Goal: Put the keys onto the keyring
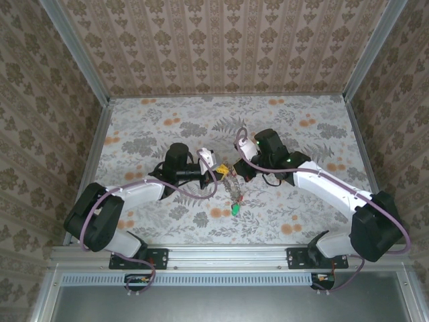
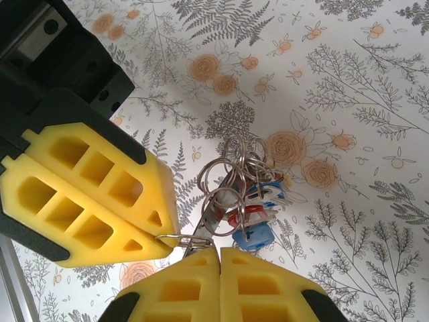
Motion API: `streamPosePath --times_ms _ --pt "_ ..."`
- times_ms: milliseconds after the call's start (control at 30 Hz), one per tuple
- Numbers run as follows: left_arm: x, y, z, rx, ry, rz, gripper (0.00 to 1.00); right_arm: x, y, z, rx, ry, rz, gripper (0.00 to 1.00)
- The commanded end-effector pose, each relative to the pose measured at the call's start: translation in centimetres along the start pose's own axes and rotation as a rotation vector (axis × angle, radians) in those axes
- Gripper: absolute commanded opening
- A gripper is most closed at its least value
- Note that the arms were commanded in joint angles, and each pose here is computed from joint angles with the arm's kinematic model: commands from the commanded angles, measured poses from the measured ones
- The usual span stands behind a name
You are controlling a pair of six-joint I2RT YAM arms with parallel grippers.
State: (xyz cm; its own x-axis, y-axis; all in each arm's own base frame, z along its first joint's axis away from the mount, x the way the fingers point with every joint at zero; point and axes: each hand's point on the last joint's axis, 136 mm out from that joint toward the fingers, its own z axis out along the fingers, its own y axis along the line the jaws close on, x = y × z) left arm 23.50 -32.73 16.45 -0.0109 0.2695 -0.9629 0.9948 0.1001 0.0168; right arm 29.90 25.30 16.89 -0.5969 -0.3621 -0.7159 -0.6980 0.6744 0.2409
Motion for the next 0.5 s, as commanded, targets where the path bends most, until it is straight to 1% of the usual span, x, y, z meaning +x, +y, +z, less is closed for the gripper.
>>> streamPosePath --times_ms 0,133,467 --pt "-0.5 -1.4 0.3 0.076 -0.026 0.029 0.00 -0.5 -1.7 0.4 0.043 0.010 0.041 0.00" --pt "0.1 -1.0 0.5 0.056 -0.023 0.018 0.00 -0.8 -1.3 0.3 0.024 -0.011 0.038 0.00" --pt "2.0 -0.2 1.0 -0.002 -0.033 -0.024 0.00 -1.0 -2.0 -0.1 0.073 -0.019 0.011 0.00"
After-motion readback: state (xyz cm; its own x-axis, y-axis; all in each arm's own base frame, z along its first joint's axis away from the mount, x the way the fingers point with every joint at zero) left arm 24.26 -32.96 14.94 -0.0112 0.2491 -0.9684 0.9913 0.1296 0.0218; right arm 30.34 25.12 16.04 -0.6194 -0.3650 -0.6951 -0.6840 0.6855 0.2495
